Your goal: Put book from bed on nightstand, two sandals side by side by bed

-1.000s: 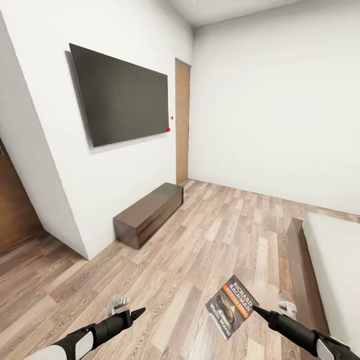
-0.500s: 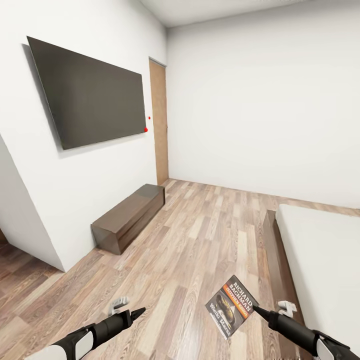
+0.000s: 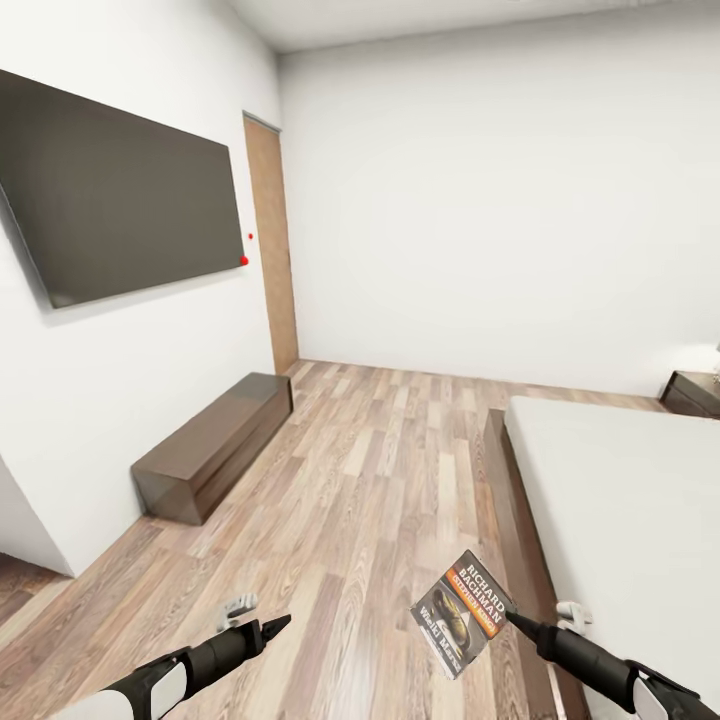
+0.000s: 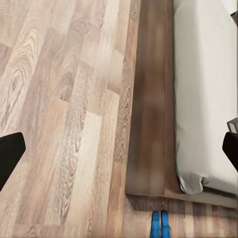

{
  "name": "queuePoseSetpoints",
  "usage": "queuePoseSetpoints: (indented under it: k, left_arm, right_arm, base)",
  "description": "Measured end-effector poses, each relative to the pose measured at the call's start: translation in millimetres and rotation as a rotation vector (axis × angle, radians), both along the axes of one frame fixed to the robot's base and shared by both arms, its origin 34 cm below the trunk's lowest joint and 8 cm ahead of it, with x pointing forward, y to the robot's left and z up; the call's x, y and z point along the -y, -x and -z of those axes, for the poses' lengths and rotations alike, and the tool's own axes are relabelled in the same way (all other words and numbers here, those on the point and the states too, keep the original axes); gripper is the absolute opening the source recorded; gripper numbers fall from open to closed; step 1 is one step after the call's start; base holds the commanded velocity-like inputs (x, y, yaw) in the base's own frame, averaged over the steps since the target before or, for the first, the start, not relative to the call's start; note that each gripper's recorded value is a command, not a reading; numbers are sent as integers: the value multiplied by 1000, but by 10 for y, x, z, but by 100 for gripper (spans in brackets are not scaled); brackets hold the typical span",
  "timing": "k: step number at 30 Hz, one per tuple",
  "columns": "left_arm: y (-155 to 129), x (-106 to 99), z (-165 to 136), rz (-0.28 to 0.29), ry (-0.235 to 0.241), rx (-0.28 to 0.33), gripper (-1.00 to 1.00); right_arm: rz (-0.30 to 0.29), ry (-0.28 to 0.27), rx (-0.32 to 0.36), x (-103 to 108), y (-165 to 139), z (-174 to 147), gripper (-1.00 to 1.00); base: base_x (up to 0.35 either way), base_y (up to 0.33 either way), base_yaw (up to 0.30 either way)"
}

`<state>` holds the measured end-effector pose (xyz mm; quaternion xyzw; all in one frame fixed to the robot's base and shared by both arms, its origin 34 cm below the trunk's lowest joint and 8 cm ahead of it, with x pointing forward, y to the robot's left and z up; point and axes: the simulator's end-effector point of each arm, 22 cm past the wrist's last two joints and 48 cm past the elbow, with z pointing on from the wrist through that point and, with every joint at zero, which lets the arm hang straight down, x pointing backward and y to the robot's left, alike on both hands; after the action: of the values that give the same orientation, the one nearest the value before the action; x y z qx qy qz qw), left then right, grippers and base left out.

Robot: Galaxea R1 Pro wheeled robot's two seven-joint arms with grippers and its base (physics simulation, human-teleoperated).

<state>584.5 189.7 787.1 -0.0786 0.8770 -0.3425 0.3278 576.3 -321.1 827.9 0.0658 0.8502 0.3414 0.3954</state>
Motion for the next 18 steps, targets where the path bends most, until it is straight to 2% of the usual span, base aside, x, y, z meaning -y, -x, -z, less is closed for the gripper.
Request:
queuePoseSetpoints:
  k: [13, 18]
  left_arm:
    - [-2, -2, -1, 0, 0, 0, 100]
    - [0, -1, 0, 0, 0, 0, 100]
  right_arm:
    - [2, 2, 0, 5, -2, 3, -100]
    - [5, 1, 1, 9, -8, -1, -100]
  base:
    - [0, 0, -278]
    - [0, 0, -136]
